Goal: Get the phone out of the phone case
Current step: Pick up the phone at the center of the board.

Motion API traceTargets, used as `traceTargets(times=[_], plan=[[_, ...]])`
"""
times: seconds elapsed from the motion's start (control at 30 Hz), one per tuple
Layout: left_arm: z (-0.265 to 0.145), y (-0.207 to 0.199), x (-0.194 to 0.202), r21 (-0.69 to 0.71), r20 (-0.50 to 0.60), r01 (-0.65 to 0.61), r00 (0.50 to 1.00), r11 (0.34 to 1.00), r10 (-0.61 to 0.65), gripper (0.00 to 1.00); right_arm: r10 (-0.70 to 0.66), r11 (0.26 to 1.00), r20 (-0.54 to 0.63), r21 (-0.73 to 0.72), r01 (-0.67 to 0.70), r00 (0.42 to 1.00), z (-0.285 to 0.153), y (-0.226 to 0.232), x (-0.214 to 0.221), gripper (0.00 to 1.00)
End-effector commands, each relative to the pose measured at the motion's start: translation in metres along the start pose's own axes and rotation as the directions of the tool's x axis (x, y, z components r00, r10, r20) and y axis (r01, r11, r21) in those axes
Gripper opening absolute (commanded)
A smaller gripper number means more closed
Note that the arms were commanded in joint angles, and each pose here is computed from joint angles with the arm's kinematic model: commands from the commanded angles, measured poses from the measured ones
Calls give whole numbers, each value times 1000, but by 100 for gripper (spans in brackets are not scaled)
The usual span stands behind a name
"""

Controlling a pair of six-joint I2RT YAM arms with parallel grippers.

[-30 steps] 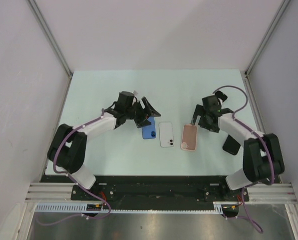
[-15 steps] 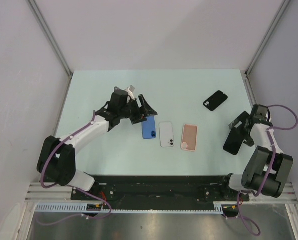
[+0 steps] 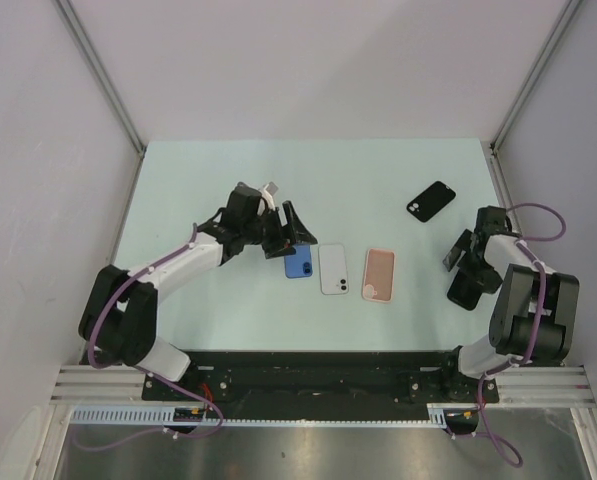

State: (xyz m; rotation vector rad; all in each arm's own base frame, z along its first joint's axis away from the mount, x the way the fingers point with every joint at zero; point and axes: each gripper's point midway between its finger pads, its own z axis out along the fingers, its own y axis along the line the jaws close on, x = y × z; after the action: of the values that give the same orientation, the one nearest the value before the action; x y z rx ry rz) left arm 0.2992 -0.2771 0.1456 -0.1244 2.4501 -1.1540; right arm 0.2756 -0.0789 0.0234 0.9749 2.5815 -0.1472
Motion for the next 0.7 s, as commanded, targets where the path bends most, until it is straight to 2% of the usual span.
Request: traceTargets(times=[0.0,0.07,0.13,0.2,0.33,0.37,0.4,0.47,0.5,0.57,0.6,0.67], plan=[[4,1,9,20,-39,-18,999,1000,18,81,-42,999,-62,3,42,997,21,13,26,97],[4,0,8,25,-38,-20,999,1000,21,81,-73,996,-47,-48,71,996,16,25,25,94],[4,0,8,25,-33,-20,999,999,21,81,-125,972,-44,-205,113,991,6,58,29,85],[5,1,8,27,-34,-19,999,999,20,81,-230,891,-28,-408,199,973,-15,104,43,82],[9,3,12,30,-55,-10,998,999,12,80,-360,751,-13,-598,281,933,-51,155,69,79],[9,3,12,33,-55,-12,998,999,13,80,-369,741,1,-604,294,930,-56,159,67,77],[8,3,11,33,-52,-12,999,999,13,80,-366,762,-6,-576,296,930,-60,157,69,78],[6,1,10,36,-44,-21,999,999,23,80,-300,855,30,-435,283,953,-52,134,48,79],[6,0,9,36,-42,-24,999,999,25,80,-272,885,27,-385,261,962,-52,122,43,83],[4,-1,8,38,-36,-28,999,999,29,80,-186,940,102,-270,208,977,-57,94,16,87],[3,-2,8,39,-34,-29,999,999,31,80,-148,960,113,-222,170,982,-58,78,8,92],[4,-2,7,39,-32,-30,999,999,31,80,-50,987,176,-139,75,983,-64,46,-14,97]])
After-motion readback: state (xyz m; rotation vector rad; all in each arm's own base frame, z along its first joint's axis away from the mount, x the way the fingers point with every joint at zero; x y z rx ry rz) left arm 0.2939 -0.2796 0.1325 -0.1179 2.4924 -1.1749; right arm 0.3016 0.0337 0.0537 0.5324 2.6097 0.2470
